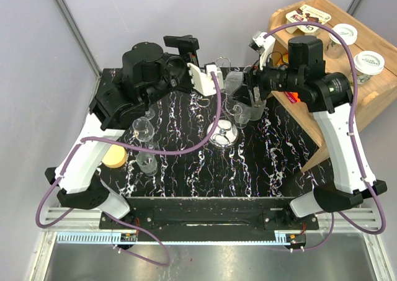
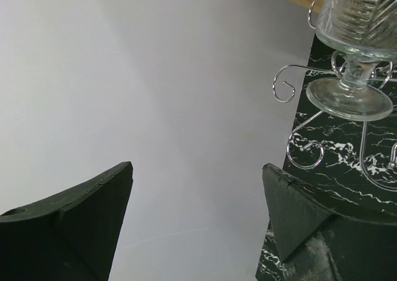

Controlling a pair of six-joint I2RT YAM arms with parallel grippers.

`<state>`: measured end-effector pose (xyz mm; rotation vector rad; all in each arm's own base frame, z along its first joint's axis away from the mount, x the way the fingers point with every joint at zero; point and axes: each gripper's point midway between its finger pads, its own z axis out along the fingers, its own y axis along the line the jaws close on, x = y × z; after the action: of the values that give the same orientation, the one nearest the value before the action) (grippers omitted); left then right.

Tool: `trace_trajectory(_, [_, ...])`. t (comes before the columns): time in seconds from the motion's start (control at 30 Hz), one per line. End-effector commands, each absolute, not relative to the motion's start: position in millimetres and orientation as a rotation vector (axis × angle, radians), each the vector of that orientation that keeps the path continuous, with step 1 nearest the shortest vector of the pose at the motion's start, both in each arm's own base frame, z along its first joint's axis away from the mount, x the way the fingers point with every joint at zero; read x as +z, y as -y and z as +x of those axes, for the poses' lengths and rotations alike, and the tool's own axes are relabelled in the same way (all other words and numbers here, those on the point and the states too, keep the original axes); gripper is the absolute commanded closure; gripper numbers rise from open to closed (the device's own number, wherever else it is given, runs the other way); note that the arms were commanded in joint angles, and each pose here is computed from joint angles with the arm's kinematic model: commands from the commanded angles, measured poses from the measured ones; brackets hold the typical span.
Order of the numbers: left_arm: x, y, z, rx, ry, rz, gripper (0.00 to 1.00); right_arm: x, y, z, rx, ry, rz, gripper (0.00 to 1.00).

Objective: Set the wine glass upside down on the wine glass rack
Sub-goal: Turn the wine glass upside down at the wine rack.

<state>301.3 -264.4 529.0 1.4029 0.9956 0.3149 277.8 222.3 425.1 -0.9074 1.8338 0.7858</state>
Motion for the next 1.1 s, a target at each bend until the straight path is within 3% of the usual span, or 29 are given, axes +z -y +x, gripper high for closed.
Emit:
trace_trajectory(0.0, [536.3,258.2,302.6,0.263,-1.043,1.316,0.11,470.1,-218.1,286.2,0.727,-1.664,-0.825,1.00])
trace_trajectory(0.63, [488.8,281.0,298.4,-0.110,-1.015,1.519,0.07,486.5,-229.5,290.3,0.789,-1.630,-0.837,1.00])
trace_trajectory(1.07, [481.5,308.3,299.0,-0.232,-0.951,1.561,0.06,479.7,-239.4,289.6,0.860,-1.641,-0.869,1.00])
